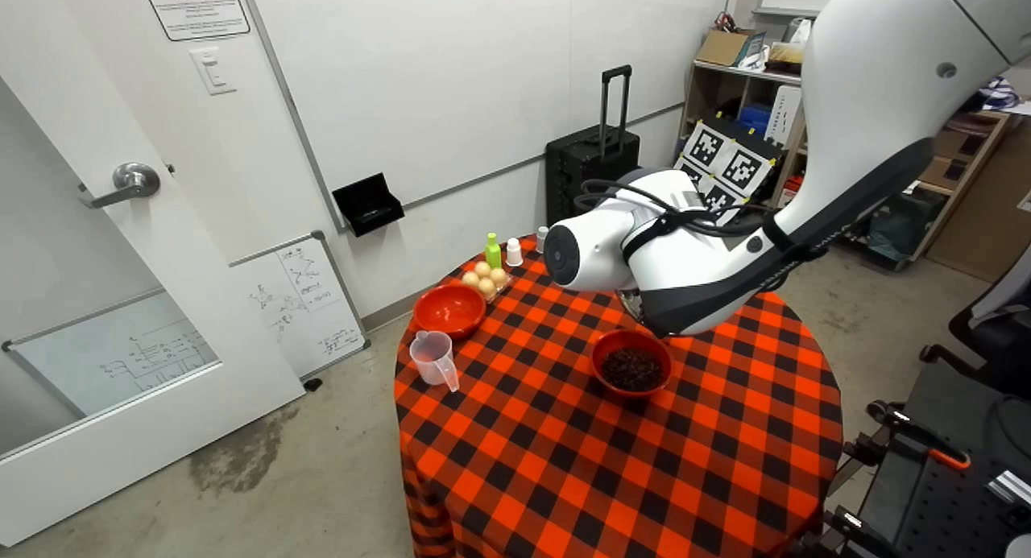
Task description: Pour the contents in the silver bowl into the red bowl
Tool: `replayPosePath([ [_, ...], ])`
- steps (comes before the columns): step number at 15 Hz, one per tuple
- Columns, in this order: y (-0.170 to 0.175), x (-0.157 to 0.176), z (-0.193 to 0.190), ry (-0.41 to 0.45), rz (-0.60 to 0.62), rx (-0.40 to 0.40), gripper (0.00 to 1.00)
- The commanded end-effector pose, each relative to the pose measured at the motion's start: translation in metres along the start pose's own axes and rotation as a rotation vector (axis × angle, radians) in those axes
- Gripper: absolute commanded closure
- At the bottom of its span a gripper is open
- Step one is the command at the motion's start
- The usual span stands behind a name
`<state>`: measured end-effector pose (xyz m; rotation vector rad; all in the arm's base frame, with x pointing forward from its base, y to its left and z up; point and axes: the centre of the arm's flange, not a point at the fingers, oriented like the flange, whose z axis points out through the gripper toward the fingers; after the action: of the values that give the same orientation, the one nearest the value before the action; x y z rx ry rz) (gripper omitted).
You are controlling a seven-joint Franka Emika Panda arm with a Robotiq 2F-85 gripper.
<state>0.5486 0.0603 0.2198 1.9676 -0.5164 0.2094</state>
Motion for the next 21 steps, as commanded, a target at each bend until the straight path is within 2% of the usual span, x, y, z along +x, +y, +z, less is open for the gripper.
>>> replayPosePath([
  [1, 0.01, -0.003, -0.01, 0.038, 0.032, -0.01, 0.98],
  [11, 0.013, -0.008, -0.029, 0.142, 0.115, -0.005, 0.98],
  [21, 0.019, -0.012, -0.037, 0.195, 0.204, -0.079, 0.98],
])
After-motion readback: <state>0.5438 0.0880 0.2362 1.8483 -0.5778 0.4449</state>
